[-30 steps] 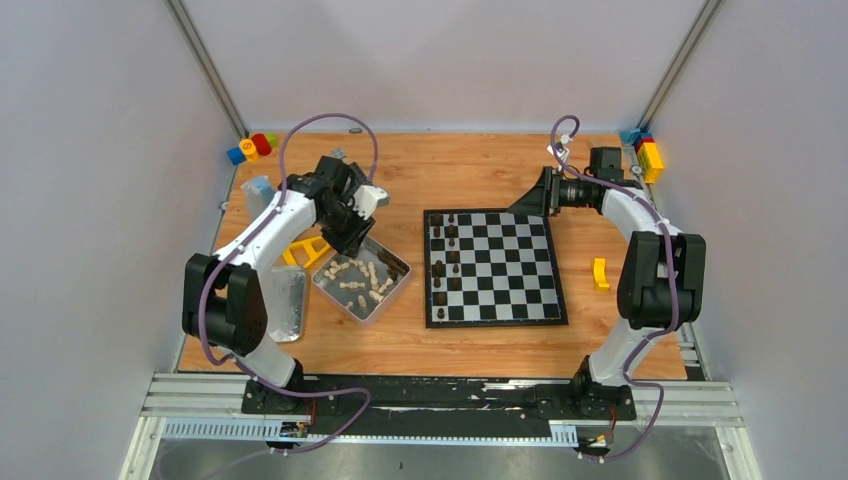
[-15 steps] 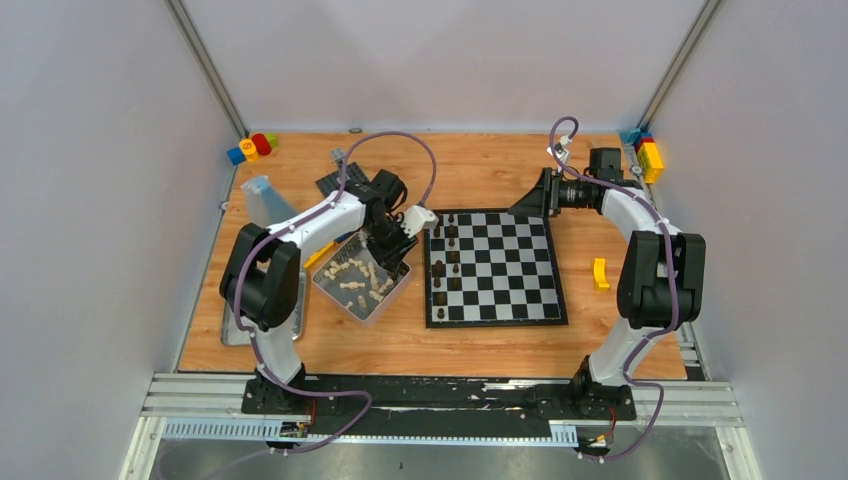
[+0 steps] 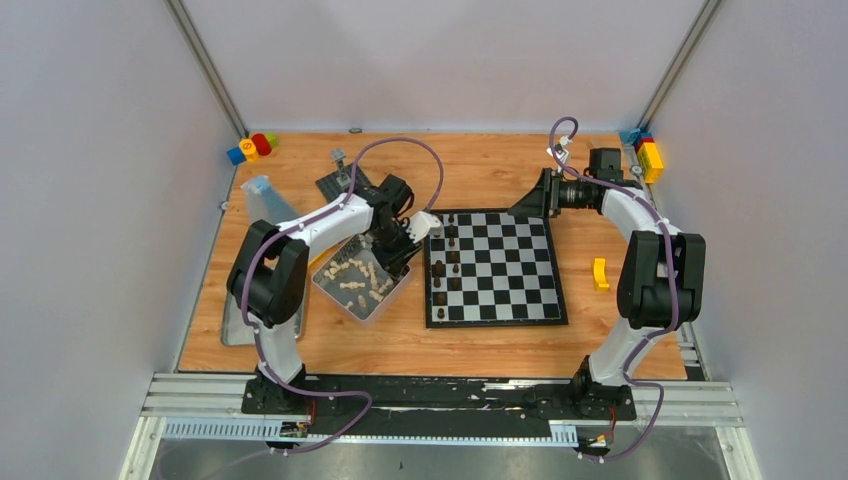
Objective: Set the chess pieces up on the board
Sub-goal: Pick up the chess piece from the storage box.
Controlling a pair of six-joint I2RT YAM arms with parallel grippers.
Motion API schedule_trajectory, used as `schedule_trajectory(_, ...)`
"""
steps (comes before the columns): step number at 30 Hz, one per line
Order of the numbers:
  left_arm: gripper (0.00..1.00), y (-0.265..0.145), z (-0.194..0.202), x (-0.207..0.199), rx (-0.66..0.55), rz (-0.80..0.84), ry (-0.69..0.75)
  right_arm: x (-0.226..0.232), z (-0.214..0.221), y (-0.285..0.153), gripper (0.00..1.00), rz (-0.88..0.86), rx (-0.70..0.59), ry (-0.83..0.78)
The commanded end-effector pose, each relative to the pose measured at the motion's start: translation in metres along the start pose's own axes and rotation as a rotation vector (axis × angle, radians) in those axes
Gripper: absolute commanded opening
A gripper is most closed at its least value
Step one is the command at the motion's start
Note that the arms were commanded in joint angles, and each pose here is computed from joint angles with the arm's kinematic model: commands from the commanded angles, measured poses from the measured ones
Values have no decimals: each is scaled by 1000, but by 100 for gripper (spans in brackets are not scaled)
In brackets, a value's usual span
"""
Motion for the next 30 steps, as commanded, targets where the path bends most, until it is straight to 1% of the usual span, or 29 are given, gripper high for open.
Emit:
schedule_trajectory(1, 38, 6, -2, -3, -6, 2, 22, 7, -9, 0, 52, -23, -11, -79)
schedule_trajectory(4, 37, 10, 0, -4, 0, 3, 23, 7, -9, 0, 52, -23, -12, -80)
schedule_trajectory(10, 30, 15, 2, -5, 14, 8, 22, 7, -9, 0, 52, -23, -11, -79)
schedule_trajectory(15, 20, 14, 1, -4, 12, 1, 27, 6, -9, 0, 52, -23, -11, -78)
schedule_trajectory(19, 14, -2, -5, -4, -12, -35, 51, 6, -9, 0, 52, -23, -10, -77)
schedule_trajectory(22, 11, -21, -9, -4, -30, -76, 78, 6, -8, 0, 52, -25, -10, -76)
schedule_trajectory(27, 10, -51, -19, -9, -76, -110, 102, 6, -9, 0, 52, -24, -10, -77)
schedule_trajectory(30, 10, -62, -22, -11, -87, -116, 104, 6, -9, 0, 52, -25, -10, -77)
Point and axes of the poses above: each gripper's point midway between its finger pads, its own y axis out along the fingers, its own x axis along the line the jaws close on, z = x × y, the point moved 7 cm from there along -y, back along the fingers, and after that the axes turned 1 degree about y, right-handed, at the moved point
